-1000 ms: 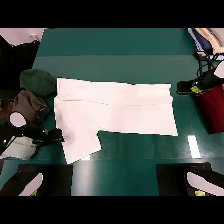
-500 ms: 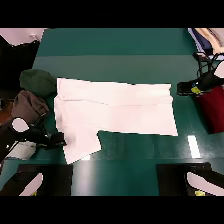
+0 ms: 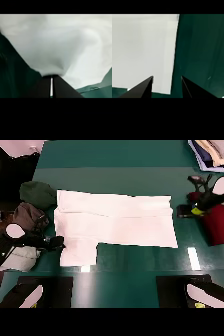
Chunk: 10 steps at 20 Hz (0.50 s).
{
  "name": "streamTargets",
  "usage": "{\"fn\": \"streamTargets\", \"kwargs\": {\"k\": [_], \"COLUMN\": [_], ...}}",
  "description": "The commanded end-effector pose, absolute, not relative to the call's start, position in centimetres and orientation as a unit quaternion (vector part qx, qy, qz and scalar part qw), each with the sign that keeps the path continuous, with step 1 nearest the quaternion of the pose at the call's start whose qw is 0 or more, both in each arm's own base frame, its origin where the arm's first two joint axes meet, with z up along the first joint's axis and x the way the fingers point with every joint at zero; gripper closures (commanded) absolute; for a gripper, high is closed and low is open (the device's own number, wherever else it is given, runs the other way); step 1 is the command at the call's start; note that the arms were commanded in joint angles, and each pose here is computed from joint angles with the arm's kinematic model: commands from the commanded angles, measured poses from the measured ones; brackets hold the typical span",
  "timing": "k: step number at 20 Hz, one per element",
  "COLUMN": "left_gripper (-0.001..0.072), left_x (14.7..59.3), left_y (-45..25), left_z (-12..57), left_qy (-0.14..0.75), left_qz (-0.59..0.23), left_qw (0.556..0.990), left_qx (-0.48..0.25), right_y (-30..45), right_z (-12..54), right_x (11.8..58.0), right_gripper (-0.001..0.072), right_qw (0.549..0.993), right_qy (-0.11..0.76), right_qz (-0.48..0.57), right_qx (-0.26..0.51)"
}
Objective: Fold the shirts.
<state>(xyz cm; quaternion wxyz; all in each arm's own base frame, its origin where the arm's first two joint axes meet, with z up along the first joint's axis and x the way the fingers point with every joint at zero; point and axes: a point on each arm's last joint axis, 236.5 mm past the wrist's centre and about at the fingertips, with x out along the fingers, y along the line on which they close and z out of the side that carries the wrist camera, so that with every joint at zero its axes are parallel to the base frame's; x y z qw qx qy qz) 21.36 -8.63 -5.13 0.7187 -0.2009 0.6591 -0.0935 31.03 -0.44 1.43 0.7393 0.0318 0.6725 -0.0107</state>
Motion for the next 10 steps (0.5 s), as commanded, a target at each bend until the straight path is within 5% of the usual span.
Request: {"fn": "streamTargets", "kwargs": {"k": [1, 5, 10], "left_gripper": [0.0681, 0.068, 0.068], "left_x": [22.6, 22.9, 22.9], "left_y": [-8.8, -9.0, -9.6], "left_z": [-2.9, -2.7, -2.4], "left_qy": [0.644, 0.64, 0.636], "left_qz": [-0.118, -0.121, -0.136], "left_qw": [0.733, 0.736, 0.736], "left_qx": [-0.184, -0.185, -0.19], "right_y": [-1.7, -1.5, 0.8], "right_z": [-2.4, -6.7, -9.3], "right_x": [26.6, 21.6, 21.2], "right_gripper": [0.0297, 0.0298, 0.0298], "right_qw": [0.699, 0.643, 0.648], "right_qy": [0.713, 0.756, 0.744], "right_qz": [-0.025, -0.024, -0.006], "right_qx": [0.048, 0.121, 0.161]}}
